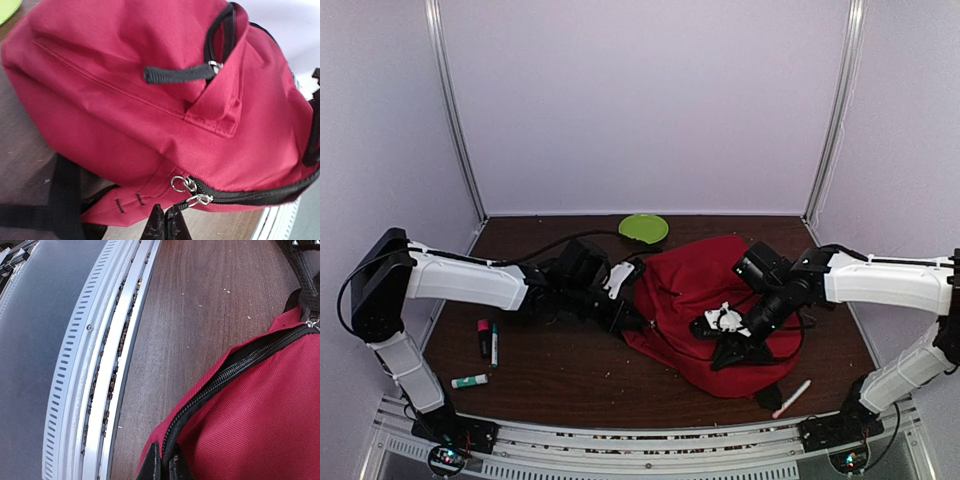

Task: Pack the student bag
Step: Zip the largest pocket of the bag in the student bag.

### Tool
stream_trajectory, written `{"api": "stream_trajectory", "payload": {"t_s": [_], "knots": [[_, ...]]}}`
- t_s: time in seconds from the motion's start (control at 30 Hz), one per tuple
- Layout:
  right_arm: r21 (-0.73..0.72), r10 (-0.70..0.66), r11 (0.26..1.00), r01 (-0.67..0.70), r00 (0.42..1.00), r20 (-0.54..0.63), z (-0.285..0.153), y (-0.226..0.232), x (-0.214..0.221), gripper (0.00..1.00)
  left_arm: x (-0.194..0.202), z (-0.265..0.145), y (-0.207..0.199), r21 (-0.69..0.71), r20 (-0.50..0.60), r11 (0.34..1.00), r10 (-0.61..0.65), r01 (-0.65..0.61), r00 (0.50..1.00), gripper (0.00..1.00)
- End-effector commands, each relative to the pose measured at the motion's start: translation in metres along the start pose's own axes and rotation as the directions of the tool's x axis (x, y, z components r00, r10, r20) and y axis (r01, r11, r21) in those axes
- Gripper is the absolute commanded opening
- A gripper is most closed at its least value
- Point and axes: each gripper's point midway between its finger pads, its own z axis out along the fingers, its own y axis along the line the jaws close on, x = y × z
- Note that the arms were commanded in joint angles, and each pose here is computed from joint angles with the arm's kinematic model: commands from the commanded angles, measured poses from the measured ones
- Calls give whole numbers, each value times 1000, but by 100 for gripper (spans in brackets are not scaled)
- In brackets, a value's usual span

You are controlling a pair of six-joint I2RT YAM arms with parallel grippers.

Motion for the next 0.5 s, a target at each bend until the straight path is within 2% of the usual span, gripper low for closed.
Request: {"api": "stream_trajectory", "payload": {"t_s": [0.0,0.1,0.23,0.27,0.37,0.47], "knots": [[-16,25,1000,-24,997,68,7,-14,-46,2,-30,-32,26,-159,94,987,38,-22,995,3],[-16,-17,1000,19,994,105,12,-21,-84,6,-39,-47,34,-221,105,975,44,-20,994,18],[-88,-60,994,69,993,99,13,-11,-104,34,-42,-68,40,-289,125,957,44,-6,991,39],[-98,-63,993,72,994,90,10,-10,-102,37,-43,-75,39,-296,135,955,48,-6,990,41],[-95,-18,995,29,994,112,-15,-17,-95,42,-40,-90,41,-329,142,944,43,6,989,48],[11,106,994,-109,980,166,-44,-51,-87,42,-41,-102,41,-345,160,938,46,12,986,51]]}}
